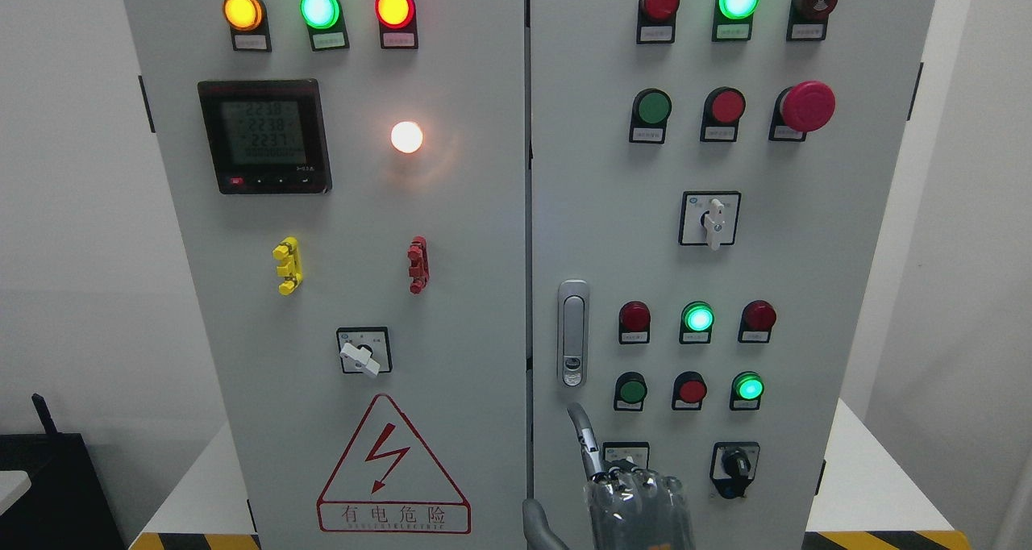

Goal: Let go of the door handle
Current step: 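Raise the right hand up toward the silver door latch handle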

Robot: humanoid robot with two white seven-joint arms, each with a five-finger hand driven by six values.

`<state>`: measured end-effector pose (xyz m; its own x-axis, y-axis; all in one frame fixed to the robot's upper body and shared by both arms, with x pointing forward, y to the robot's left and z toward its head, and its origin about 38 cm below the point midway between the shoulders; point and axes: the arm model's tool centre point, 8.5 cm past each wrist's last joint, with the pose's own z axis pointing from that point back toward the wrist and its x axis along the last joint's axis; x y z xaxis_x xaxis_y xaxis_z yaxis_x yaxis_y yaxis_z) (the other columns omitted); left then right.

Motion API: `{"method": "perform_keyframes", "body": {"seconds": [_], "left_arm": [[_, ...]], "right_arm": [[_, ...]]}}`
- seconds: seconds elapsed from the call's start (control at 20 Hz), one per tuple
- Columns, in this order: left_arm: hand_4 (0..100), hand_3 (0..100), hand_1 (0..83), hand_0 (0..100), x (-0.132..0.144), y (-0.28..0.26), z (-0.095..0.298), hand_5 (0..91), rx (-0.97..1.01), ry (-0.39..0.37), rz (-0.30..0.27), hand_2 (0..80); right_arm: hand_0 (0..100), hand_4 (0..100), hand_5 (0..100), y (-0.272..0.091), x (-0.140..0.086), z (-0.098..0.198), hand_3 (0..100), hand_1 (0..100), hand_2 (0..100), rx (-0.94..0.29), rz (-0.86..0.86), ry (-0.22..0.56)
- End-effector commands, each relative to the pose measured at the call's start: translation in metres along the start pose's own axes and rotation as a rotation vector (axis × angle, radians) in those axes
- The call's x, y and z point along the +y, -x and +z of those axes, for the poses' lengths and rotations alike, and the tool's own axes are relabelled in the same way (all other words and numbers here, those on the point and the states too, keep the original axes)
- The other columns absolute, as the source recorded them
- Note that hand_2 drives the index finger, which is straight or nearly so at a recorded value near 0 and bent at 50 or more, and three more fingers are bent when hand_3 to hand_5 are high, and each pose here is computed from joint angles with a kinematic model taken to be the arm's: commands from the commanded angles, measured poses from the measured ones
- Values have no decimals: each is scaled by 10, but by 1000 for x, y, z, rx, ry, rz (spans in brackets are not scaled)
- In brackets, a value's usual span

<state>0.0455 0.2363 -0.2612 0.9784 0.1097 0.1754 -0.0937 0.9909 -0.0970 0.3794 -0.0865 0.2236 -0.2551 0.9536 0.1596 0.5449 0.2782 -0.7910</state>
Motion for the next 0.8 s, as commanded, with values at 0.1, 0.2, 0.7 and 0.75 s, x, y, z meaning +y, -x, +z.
{"method": "perform_keyframes", "body": {"seconds": [0.1, 0.2, 0.7, 0.75], "left_arm": [[0, 0, 389, 120, 1, 6, 1, 0, 14, -3, 13, 0], [0, 0, 389, 120, 1, 6, 1, 0, 16, -3, 13, 0], [0, 0, 389, 120, 1, 6, 1, 0, 16, -3, 13, 0], [0, 0, 389, 120, 1, 6, 1, 0, 16, -3, 13, 0]], "right_arm": [[292, 1000, 1000, -1, 17, -10, 1000, 310, 0, 11, 56, -53], [295, 1000, 1000, 1, 16, -11, 1000, 308, 0, 22, 59, -48], [308, 1000, 1000, 3, 12, -22, 1000, 299, 0, 32, 65, -51], [309, 1000, 1000, 3, 12, -22, 1000, 298, 0, 32, 65, -52]]}}
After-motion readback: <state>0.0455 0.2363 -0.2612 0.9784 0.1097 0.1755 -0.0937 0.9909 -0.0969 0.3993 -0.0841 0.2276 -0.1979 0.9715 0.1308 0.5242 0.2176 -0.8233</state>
